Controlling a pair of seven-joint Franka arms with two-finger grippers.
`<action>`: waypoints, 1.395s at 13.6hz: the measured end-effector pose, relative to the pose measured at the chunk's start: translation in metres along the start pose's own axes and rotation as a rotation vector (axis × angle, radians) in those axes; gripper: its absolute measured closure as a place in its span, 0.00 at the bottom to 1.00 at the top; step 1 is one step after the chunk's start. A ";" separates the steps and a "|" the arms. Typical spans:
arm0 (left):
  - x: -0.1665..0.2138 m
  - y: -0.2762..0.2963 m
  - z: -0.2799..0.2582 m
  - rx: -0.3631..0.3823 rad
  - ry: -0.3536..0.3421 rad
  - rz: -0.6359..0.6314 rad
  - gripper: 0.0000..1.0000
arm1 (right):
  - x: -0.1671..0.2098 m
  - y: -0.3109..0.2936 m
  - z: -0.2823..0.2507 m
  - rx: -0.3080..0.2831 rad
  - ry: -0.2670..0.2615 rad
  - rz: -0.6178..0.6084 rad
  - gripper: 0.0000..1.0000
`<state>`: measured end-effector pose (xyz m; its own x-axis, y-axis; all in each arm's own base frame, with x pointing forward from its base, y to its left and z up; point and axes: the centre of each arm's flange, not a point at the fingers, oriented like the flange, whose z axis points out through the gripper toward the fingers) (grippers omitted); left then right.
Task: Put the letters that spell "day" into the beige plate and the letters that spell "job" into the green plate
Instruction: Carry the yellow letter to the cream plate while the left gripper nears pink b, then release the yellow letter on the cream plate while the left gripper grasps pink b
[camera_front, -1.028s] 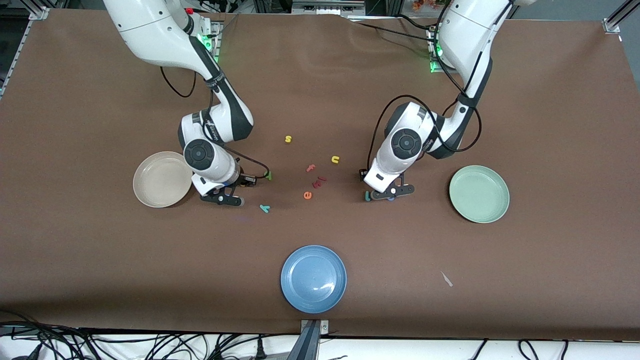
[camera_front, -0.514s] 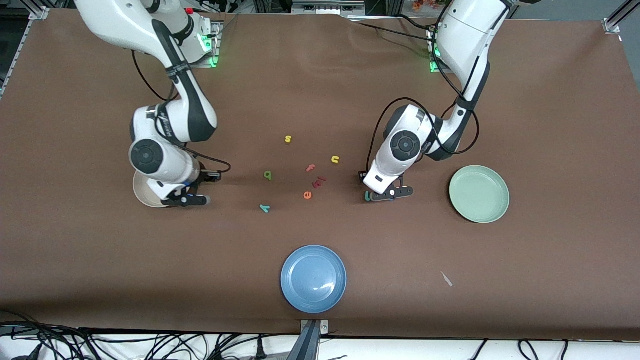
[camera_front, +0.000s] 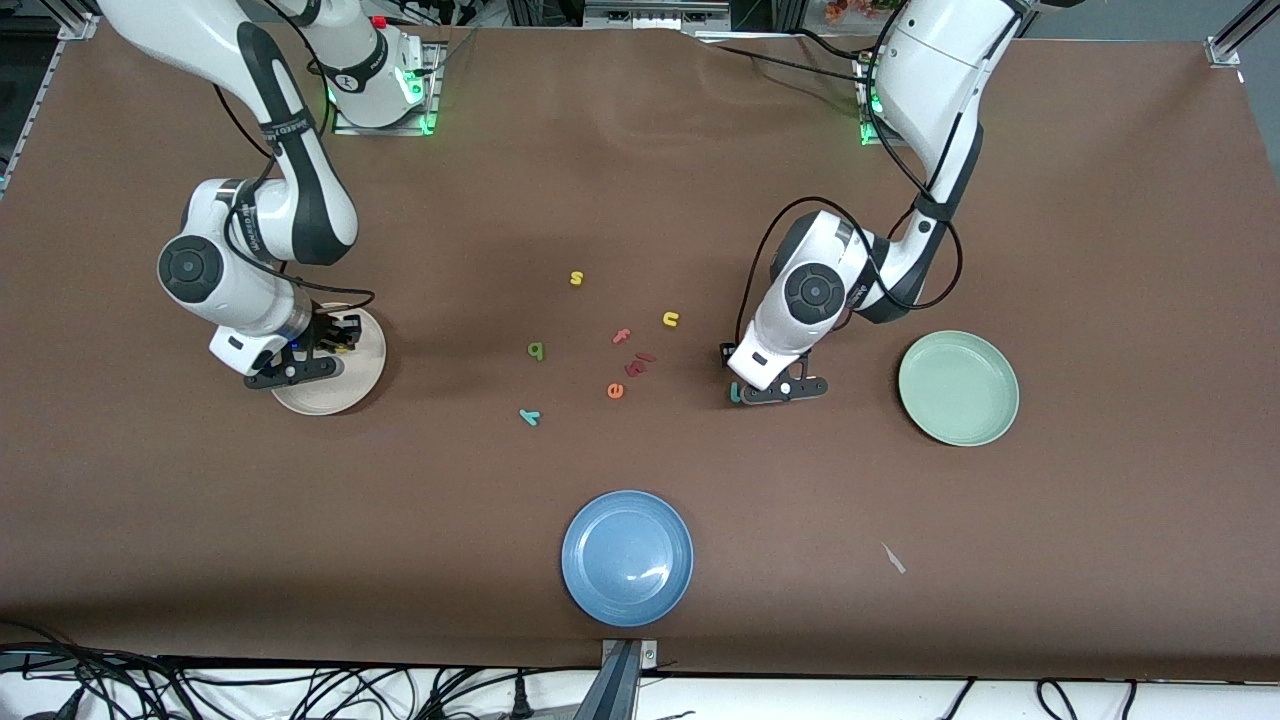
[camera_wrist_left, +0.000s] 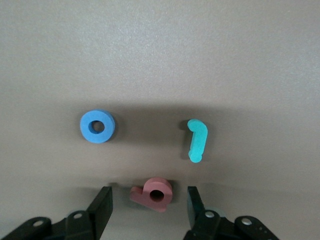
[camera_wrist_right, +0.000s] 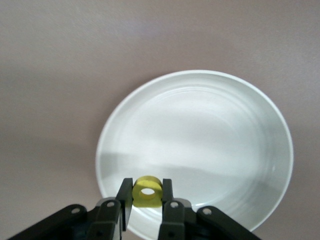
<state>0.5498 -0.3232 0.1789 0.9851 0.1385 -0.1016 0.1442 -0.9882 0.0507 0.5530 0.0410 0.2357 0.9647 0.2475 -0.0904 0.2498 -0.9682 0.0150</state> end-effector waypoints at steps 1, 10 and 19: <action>0.000 0.001 0.000 0.000 0.000 0.002 0.33 | -0.001 0.004 0.005 -0.005 -0.002 -0.024 0.68; 0.000 0.001 0.005 0.004 -0.008 0.009 0.44 | 0.036 -0.075 -0.033 0.035 -0.029 0.054 0.00; 0.001 0.002 0.006 0.006 -0.011 0.010 0.64 | 0.045 -0.216 -0.004 0.081 0.023 0.311 0.00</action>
<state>0.5506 -0.3258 0.1726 0.9854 0.1278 -0.1123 0.1335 -0.9900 0.0455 0.5432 0.2615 0.2323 0.9956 -0.0609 -0.0717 -0.0640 -0.9971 -0.0411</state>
